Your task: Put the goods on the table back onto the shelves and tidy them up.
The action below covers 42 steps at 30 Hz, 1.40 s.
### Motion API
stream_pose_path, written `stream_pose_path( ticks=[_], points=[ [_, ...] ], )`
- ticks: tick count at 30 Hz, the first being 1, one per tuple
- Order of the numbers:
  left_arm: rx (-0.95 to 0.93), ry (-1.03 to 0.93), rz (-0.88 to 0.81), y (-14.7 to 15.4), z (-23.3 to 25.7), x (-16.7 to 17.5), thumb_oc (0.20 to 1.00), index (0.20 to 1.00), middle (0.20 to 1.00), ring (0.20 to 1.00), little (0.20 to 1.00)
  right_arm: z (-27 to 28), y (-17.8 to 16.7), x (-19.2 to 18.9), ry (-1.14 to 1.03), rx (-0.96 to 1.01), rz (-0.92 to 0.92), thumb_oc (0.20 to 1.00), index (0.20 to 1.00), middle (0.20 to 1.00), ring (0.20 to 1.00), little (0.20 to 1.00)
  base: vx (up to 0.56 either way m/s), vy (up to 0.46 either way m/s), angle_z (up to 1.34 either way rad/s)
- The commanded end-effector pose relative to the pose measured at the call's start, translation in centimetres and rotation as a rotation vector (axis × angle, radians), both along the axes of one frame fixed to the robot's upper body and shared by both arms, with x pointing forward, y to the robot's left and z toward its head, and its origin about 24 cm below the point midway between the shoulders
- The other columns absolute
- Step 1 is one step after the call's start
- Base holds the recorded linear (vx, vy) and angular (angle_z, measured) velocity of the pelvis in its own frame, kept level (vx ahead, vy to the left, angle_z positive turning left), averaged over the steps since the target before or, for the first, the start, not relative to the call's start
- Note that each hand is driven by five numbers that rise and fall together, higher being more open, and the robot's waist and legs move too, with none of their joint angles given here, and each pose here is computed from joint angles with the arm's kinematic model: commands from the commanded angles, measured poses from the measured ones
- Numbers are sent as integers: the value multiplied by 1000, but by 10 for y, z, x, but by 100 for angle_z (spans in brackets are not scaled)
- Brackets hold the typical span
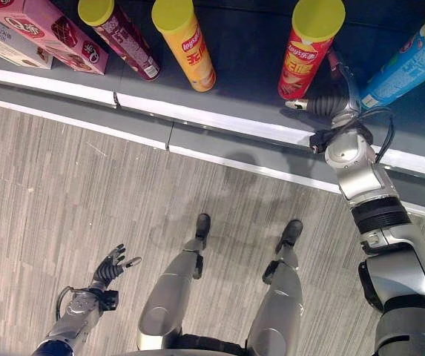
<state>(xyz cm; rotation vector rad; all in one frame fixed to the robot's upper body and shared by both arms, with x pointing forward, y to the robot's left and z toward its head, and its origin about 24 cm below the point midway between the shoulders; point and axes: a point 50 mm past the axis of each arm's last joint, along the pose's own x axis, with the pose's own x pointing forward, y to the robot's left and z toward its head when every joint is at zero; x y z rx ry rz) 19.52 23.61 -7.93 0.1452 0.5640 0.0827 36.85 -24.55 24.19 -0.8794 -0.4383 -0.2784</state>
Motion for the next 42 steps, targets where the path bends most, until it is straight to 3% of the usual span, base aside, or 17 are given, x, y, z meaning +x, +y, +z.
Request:
stream_pose_path(
  ticks=[1, 42],
  points=[
    [65, 63, 32, 30, -4, -26, 1000, 1000, 1000, 1000, 1000, 21, 7, -3, -62, -31, 69, 1000, 1000, 1000, 1000, 1000, 0, 0, 0],
    [63, 65, 52, 30, -5, -25, 1000, 1000, 1000, 1000, 1000, 7, 28, -1, -26, -4, 141, 1000, 1000, 1000, 1000, 1000, 0, 0, 0]
  ],
)
